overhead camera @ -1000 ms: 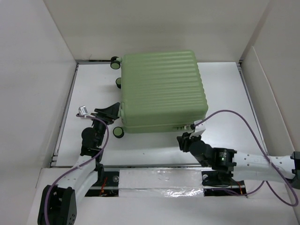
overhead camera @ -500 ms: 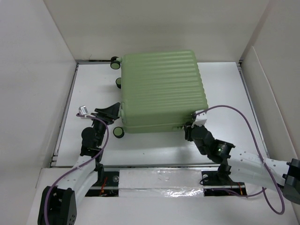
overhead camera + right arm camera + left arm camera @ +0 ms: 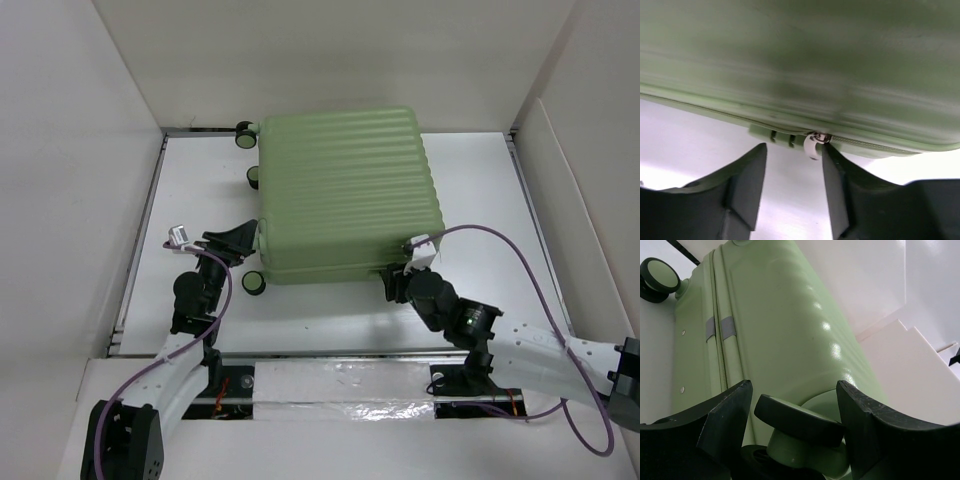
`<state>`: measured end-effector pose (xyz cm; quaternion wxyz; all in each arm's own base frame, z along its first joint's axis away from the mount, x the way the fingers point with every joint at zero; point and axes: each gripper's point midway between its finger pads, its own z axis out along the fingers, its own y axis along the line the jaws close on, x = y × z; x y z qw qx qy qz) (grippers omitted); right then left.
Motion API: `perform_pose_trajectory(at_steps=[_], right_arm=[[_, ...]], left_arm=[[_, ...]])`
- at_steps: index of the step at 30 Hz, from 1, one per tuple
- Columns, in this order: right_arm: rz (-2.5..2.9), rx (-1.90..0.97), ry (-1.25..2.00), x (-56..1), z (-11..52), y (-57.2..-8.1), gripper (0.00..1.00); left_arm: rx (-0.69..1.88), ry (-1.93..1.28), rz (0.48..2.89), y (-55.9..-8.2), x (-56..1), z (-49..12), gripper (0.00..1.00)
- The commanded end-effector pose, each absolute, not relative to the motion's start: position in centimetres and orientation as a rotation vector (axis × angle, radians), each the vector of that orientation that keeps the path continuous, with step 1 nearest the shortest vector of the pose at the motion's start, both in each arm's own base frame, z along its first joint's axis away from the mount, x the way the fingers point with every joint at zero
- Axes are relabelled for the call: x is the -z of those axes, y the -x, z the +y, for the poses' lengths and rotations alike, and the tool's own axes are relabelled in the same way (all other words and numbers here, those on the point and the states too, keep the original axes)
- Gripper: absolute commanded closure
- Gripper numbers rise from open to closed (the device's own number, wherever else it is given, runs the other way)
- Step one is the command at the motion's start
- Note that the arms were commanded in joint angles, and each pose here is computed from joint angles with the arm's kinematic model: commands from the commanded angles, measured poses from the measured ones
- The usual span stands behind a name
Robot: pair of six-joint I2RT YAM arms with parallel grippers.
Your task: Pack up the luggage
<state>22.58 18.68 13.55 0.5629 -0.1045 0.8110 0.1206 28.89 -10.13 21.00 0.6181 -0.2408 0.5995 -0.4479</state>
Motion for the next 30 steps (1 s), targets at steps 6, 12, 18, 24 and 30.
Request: perform_pose_trajectory(at_steps=[6,12,18,24,30], right_arm=[[1.814,-0.33,0.131,-16.7,19.0,-24.7,0.46],[1.817,-0.256,0.071,-16.6,18.0,-25.9,0.54],[1.767,-0.205,0.003,-17.2,17.4,-26.9,0.67],[1.711,-0.144,-0.051,-17.7,16.7,-28.0,0.88],[1.706,-0.273,0.095,-17.3,20.5,-27.1,1.0]], left_arm=[[1.09,0.351,1.46,-27.2,-20.9,-13.1,1.0],[1.091,0.346,1.455,-27.1,-21.1,-13.1,1.0],[1.099,0.339,1.46,-27.1,-21.1,-13.3,1.0],[1.108,0.327,1.477,-27.1,-20.9,-13.6,1.0],[1.177,0.268,1.466,-26.5,-21.1,-14.7,1.0]])
